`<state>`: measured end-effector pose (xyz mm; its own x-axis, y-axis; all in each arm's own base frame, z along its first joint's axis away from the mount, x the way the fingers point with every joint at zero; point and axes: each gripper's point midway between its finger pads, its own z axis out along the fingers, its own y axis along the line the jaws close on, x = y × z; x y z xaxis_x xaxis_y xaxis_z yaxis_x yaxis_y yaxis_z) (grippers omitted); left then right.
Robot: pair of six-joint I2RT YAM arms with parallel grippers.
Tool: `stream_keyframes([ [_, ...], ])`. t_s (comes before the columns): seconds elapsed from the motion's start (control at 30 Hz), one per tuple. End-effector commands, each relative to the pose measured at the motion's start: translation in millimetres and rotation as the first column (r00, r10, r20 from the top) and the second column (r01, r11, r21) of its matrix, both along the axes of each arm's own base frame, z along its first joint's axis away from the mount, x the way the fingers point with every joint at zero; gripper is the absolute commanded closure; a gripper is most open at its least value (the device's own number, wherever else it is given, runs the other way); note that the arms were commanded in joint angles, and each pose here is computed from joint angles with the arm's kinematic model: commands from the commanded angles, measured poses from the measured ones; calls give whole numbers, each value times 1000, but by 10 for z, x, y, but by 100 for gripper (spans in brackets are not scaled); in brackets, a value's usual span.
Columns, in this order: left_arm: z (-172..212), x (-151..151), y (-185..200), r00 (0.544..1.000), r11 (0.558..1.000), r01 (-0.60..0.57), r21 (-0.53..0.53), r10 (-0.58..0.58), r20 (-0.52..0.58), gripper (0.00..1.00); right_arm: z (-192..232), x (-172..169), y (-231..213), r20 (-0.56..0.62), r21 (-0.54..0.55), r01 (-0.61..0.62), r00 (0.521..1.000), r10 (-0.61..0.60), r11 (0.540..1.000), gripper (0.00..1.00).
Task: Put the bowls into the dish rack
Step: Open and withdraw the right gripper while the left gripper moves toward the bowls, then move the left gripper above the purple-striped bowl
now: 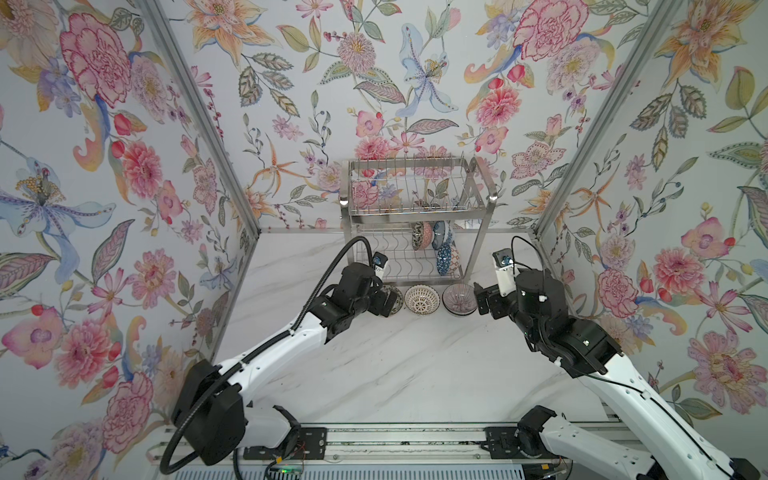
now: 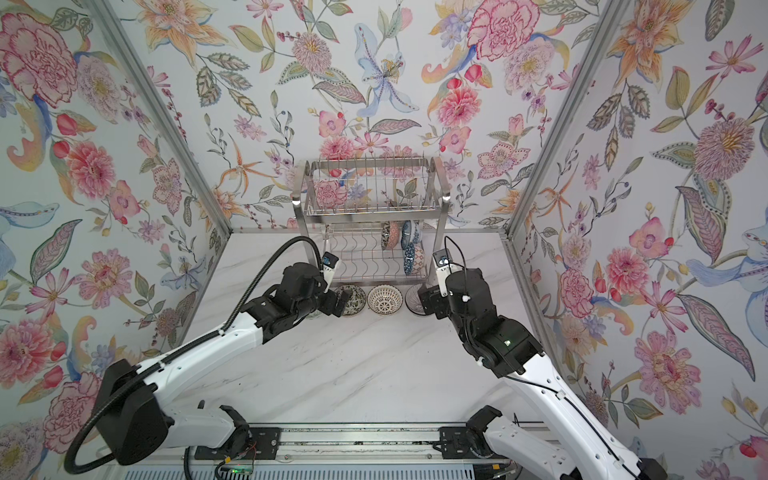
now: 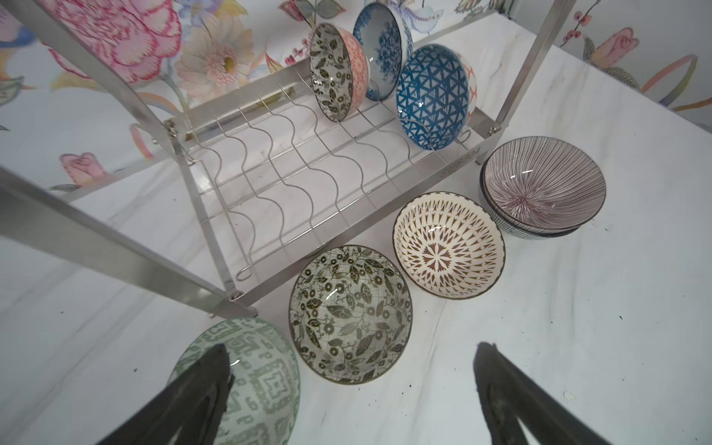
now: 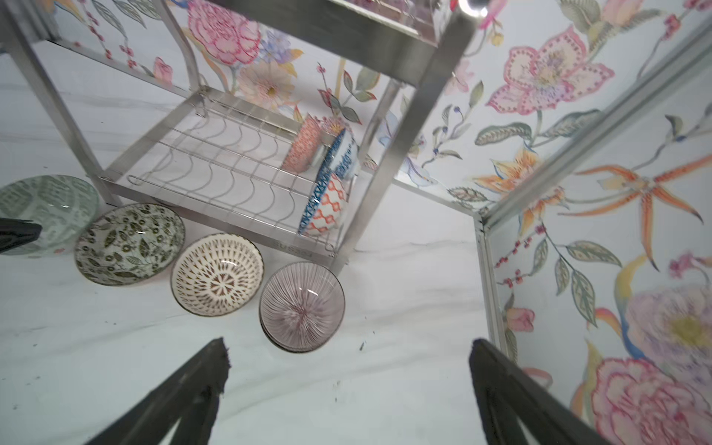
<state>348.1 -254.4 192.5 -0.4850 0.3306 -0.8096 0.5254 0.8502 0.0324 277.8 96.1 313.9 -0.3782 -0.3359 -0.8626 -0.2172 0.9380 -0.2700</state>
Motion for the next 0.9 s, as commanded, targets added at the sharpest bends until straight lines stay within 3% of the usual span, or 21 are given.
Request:
stream_keyframes([
  [0.0, 187, 179, -396, 999, 995, 35, -94, -31, 43, 1, -311, -124, -172, -100, 22, 18, 995, -16, 1000, 1],
  [0.37, -185, 411, -1673, 973, 969, 224, -108, -229, -31, 1, -407, -153, -282, -85, 60, 61, 995, -56, 996, 1],
  [0.6, -392, 466, -2025, 958, 957, 269, -112, -278, -75, 2, -410, -131, -410, -85, 80, 126, 989, -119, 989, 1],
  [0.7, -482, 505, -2083, 955, 957, 271, -107, -281, -92, 10, -402, -127, -431, -82, 85, 133, 989, -126, 987, 1],
  [0.87, -633, 590, -2134, 957, 962, 260, -77, -268, -111, 36, -405, -121, -447, -81, 88, 141, 988, -134, 986, 1],
])
